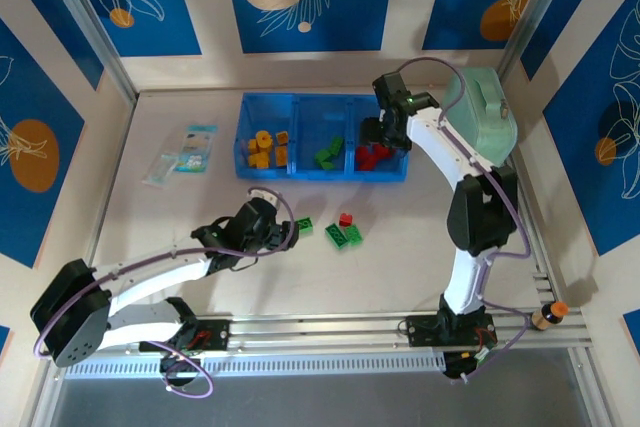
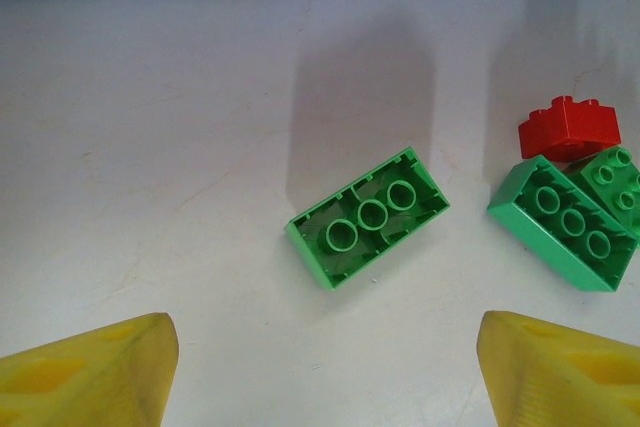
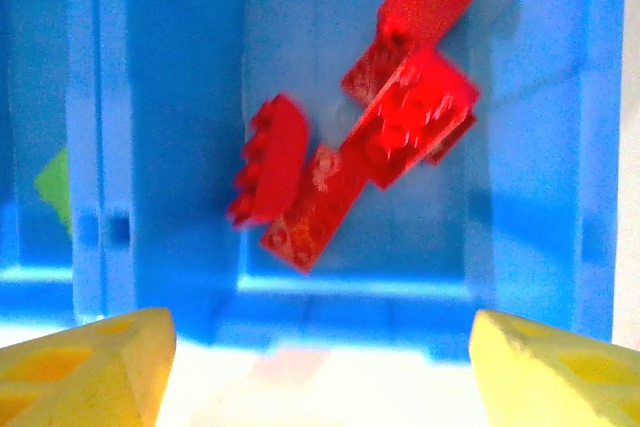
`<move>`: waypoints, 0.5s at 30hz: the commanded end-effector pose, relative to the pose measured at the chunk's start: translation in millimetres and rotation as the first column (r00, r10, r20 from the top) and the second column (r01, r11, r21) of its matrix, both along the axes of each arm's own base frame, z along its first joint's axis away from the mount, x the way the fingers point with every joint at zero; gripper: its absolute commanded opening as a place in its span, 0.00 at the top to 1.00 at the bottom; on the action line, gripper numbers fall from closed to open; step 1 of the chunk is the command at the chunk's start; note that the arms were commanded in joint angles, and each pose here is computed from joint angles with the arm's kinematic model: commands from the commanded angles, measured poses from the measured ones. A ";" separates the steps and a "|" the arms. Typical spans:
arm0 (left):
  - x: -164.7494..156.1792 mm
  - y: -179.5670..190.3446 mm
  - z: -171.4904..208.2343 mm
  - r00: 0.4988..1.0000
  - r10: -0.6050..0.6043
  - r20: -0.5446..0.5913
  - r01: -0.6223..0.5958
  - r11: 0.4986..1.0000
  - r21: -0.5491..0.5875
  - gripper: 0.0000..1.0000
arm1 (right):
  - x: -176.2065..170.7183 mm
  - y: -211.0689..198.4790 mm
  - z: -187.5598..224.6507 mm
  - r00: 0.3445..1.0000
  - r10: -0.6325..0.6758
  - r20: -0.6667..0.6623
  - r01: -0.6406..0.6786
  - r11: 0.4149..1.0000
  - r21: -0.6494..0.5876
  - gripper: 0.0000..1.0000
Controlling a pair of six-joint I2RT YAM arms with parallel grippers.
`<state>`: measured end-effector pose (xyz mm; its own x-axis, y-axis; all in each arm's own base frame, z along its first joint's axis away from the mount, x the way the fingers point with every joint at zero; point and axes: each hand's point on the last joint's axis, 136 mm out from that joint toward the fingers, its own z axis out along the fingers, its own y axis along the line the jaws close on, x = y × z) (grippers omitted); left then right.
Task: Sort the legos into containers by color
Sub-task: Place the lego in the container, then pick up the lego from the center of the table.
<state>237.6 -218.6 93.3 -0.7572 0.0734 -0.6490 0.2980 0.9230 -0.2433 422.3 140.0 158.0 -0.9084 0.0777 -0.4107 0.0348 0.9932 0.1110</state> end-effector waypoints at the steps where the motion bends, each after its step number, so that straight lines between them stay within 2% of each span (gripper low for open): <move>1: -4.2 -3.6 -12.2 0.999 -0.027 -0.043 0.029 0.999 0.043 0.19 | -24.9 9.7 13.9 0.999 0.020 0.030 -0.022 0.999 0.048 0.22; 7: 5.5 -19.1 -26.5 0.995 -0.066 -0.079 0.073 0.993 0.096 0.16 | -57.5 6.3 7.1 0.999 0.018 0.030 -0.020 0.998 0.063 0.22; 15: 25.1 -28.9 -45.4 0.990 -0.064 -0.126 0.089 0.976 0.198 0.14 | -78.1 -4.6 -0.6 1.000 -0.008 0.026 0.006 0.996 0.087 0.22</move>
